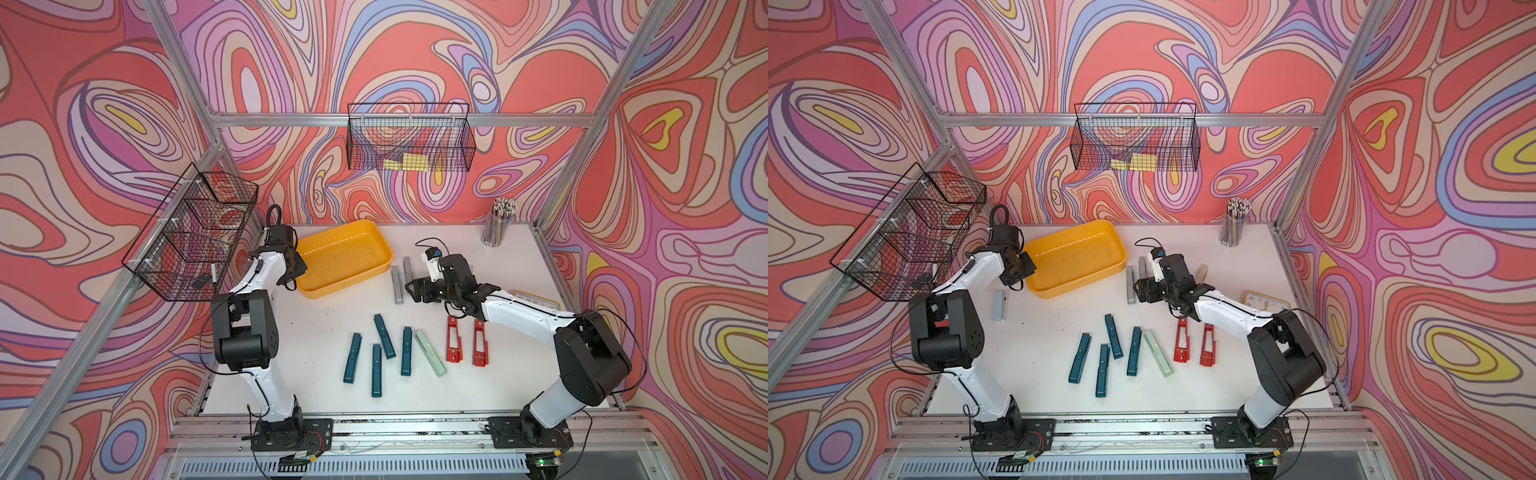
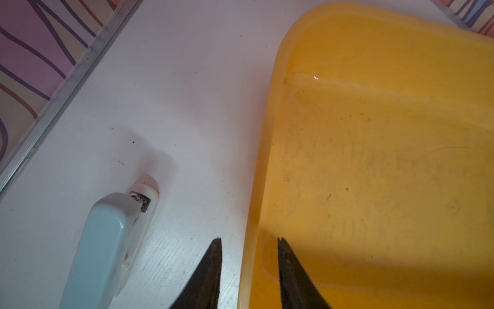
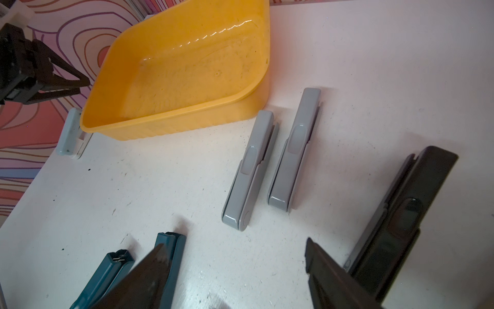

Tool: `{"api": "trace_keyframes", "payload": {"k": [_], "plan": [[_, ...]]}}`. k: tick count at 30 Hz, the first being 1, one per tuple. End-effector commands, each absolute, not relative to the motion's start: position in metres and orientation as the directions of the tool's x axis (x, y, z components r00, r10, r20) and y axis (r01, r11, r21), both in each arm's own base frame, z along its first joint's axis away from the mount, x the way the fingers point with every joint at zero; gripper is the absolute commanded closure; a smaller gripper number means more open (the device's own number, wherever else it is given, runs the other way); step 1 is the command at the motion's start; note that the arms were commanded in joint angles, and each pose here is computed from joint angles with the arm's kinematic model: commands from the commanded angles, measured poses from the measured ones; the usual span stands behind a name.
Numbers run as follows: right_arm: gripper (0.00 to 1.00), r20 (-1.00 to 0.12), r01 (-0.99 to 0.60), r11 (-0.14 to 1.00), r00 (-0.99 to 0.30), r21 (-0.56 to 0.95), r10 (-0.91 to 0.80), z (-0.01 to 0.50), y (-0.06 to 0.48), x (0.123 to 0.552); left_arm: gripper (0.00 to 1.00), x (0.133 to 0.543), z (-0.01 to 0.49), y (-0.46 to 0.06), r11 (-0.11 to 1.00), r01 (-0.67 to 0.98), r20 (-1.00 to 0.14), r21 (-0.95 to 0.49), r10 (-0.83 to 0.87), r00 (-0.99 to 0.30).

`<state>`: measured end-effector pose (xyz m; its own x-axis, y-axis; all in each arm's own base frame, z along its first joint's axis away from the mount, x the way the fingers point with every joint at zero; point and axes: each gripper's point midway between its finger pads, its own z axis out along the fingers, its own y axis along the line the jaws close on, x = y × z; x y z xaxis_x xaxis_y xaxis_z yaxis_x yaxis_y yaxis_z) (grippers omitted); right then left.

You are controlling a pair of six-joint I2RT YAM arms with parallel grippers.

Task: Put the pruning pliers into the storage box
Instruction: Move the storage box to the center of the board.

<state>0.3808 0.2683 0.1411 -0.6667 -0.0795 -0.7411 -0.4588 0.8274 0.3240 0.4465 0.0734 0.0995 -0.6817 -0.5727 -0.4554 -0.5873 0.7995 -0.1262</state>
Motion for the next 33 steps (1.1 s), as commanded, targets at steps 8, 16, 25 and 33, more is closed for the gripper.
{"api": "trace_keyframes", "payload": {"k": [8, 16, 25, 33], "plan": [[0.15, -0.755, -0.487, 0.814, -0.649, 0.317, -0.094, 0.148, 0.274, 0.380, 0.65, 0.445, 0.081, 0.074, 0.789, -0.604, -0.407, -0.109, -0.590, -0.697], [0.15, -0.743, -0.498, 0.806, -0.660, 0.320, -0.112, 0.143, 0.276, 0.378, 0.70, 0.446, 0.071, 0.070, 0.794, -0.597, -0.388, -0.117, -0.590, -0.708], [0.14, -0.736, -0.503, 0.798, -0.667, 0.331, -0.116, 0.142, 0.280, 0.378, 0.77, 0.442, 0.064, 0.071, 0.795, -0.598, -0.376, -0.101, -0.587, -0.717], [0.14, -0.732, -0.506, 0.795, -0.671, 0.335, -0.119, 0.141, 0.281, 0.378, 0.89, 0.437, 0.062, 0.073, 0.795, -0.602, -0.373, -0.080, -0.584, -0.721]]}}
